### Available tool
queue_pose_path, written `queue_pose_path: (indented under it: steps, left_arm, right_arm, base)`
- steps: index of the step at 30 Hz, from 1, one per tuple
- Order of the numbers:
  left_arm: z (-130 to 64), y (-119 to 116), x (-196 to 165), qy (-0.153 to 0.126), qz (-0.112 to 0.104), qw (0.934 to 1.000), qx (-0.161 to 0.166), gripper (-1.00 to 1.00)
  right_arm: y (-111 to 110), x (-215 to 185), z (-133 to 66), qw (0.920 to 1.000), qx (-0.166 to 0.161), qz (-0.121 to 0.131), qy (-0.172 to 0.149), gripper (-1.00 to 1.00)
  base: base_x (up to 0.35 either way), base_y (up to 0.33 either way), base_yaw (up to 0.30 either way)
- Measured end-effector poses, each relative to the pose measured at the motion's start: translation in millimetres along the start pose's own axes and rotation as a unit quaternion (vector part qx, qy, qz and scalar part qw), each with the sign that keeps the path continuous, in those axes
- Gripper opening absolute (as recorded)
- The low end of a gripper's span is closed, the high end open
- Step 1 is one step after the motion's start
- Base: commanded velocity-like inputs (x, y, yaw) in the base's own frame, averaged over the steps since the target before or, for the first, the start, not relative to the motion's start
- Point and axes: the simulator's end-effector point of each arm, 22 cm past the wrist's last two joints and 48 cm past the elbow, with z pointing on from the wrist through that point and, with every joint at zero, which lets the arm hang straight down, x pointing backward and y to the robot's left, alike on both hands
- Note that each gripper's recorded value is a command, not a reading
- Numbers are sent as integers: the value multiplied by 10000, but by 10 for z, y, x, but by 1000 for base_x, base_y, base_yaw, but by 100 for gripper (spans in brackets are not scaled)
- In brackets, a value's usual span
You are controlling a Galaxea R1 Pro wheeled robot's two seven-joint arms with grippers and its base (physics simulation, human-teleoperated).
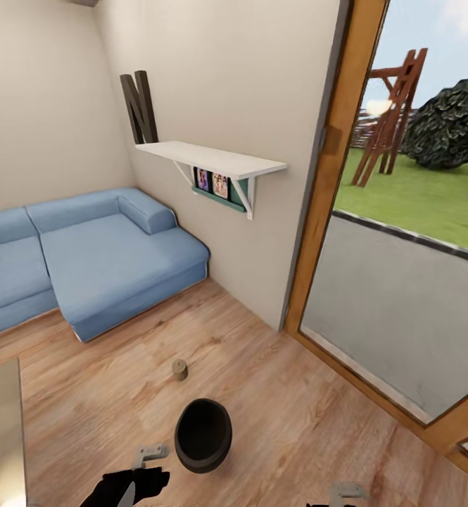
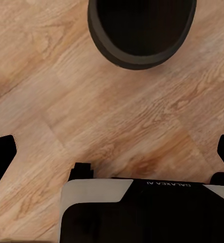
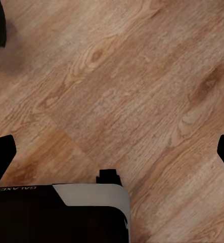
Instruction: Place each of the two pumpkins and all three candles from the living room inside a cabinet in the living room (use any cabinet), then make sure every cabinet is closed, and position the cauldron so it is next to a table in the living room.
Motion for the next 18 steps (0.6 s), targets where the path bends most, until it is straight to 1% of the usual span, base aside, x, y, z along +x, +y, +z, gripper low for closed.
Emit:
queue_pose_path:
  steps: [4,9,16,18]
  left_arm:
    - [-1,0,0,-1,-1,10000,0,100]
    - [-1,0,0,-1,-1,10000,0,100]
    - [-2,0,1,-2,-1,10000,0,100]
    - [-2,0,1,-3,-1,10000,1,100]
  right_arm:
    - [-1,0,-1,10000,1,-1,-1,100]
    - [-1,0,-1,10000,3,-2,-1,100]
    - [-1,-1,-2,10000,2,-2,-3,100]
    - [-1,-2,-3,10000,1,-2,-7,100]
  base:
    - [35,-19,287]
    - [98,-98,287]
    - [183,-200,286]
    - [219,-235,210]
